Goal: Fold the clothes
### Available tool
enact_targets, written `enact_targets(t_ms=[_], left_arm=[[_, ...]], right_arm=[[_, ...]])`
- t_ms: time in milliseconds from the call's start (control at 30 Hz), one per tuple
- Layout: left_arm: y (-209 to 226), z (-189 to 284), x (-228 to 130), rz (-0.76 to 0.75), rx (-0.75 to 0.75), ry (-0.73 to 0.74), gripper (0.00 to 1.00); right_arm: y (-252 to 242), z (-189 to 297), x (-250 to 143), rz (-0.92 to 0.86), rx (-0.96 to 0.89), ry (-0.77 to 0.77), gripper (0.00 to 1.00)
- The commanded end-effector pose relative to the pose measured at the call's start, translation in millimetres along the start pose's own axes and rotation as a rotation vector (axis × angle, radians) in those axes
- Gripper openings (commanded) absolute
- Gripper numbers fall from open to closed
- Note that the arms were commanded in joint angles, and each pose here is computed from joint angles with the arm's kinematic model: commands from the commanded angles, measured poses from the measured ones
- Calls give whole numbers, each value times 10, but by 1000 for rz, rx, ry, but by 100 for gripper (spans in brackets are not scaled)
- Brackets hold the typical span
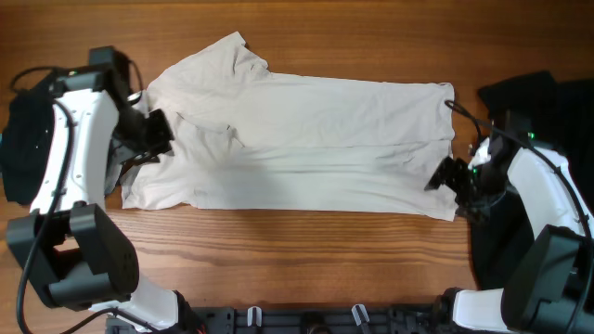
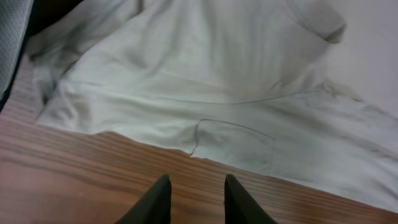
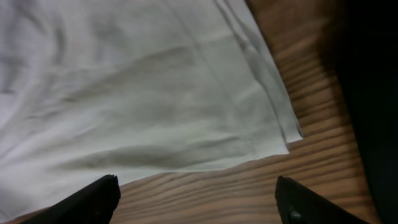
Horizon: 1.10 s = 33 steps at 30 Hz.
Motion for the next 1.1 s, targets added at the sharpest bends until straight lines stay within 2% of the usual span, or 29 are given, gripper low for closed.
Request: enact_targets(t_ms=[0,133,233,333,367,600,700,733,800,867,900,1067], left_arm=[[196,62,-50,69,-4,-9,31],[345,-150,-133,136,2,34,31],[478,-354,-219,176,9,68,33],[589,-544,-283,209,10,84,39],[604,-587,-298,225,11,86,42],[640,-987,-414,282,-11,82,61],[663,-1111,-448,281,-13,72,61],[667,-1141,-443,279,-14,64,59],[681,-1227,-420,275,-20,33,45],[688,-1296,-412,272,-26,13,26],[696,-1323,-435,273,-25,16,6],[797,-1276,-656,305,19,102,4]], right_arm=[[-33,-187,-63,-43,49,20,80],[52,-394,-48,-125,152,-11,66],[86,-491,-14,-144,202,-44,44],[126,-426,69,-79,209,-75,9],[130,-414,68,-70,208,-73,6],[125,-398,59,-62,200,-66,6],[129,-386,68,-60,200,-70,6],[128,-379,75,-59,197,-72,6],[112,-354,102,-42,179,-83,6],[74,-335,109,-40,148,-85,6],[37,-331,84,-48,124,-73,6],[-135,-328,-54,-98,49,-15,5]])
Point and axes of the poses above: each gripper's point midway between its finger pads, its own z axis back along the fingers, its own y axis along the line the jaws close on, x = y × z, the point moved 2 cm from there along z, back along the fingers, and after that the axes turned 2 degrees about z, right-handed, at the moved point
